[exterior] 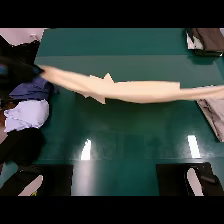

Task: Fold the shirts.

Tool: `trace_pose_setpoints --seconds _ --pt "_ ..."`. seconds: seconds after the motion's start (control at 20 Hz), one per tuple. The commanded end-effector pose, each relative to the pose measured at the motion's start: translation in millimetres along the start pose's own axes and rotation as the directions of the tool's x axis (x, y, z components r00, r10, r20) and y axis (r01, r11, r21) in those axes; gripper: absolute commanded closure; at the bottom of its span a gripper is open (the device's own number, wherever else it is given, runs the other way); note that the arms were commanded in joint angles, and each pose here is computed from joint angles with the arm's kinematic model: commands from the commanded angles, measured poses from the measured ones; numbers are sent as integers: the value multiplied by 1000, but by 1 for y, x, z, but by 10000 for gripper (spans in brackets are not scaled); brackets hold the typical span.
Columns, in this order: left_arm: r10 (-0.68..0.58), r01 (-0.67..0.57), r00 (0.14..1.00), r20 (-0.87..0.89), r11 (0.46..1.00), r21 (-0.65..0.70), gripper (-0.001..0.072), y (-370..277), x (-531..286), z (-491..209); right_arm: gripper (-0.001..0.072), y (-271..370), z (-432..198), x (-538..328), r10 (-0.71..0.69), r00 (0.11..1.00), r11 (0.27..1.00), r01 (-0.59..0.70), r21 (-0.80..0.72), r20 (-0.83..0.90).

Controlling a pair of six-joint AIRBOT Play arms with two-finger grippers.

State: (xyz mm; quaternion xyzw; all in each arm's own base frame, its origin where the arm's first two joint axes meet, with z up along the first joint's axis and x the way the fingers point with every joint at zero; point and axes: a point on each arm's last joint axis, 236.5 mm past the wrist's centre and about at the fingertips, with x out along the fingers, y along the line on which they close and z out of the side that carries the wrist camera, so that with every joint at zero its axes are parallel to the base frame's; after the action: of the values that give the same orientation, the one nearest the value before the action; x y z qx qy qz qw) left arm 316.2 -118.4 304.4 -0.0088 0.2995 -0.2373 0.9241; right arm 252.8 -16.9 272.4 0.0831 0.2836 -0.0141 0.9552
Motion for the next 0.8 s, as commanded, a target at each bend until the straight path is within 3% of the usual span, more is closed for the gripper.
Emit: trace_pose_setpoints --seconds 0.0,0.2,0.35,0.75 --pt "4 -33 969 247 993 115 684 -34 -94 69 697 19 69 -61 1 975 998 14 -66 223" --pt "-16 -66 893 449 984 167 684 -68 -182 106 697 37 124 -121 12 922 991 40 -126 388" --pt "-75 -33 858 508 979 201 684 -95 -219 106 697 50 145 -159 23 892 984 58 -167 451" --pt "-97 22 896 432 984 176 685 -113 -236 65 697 50 114 -156 3 963 995 24 -97 268"
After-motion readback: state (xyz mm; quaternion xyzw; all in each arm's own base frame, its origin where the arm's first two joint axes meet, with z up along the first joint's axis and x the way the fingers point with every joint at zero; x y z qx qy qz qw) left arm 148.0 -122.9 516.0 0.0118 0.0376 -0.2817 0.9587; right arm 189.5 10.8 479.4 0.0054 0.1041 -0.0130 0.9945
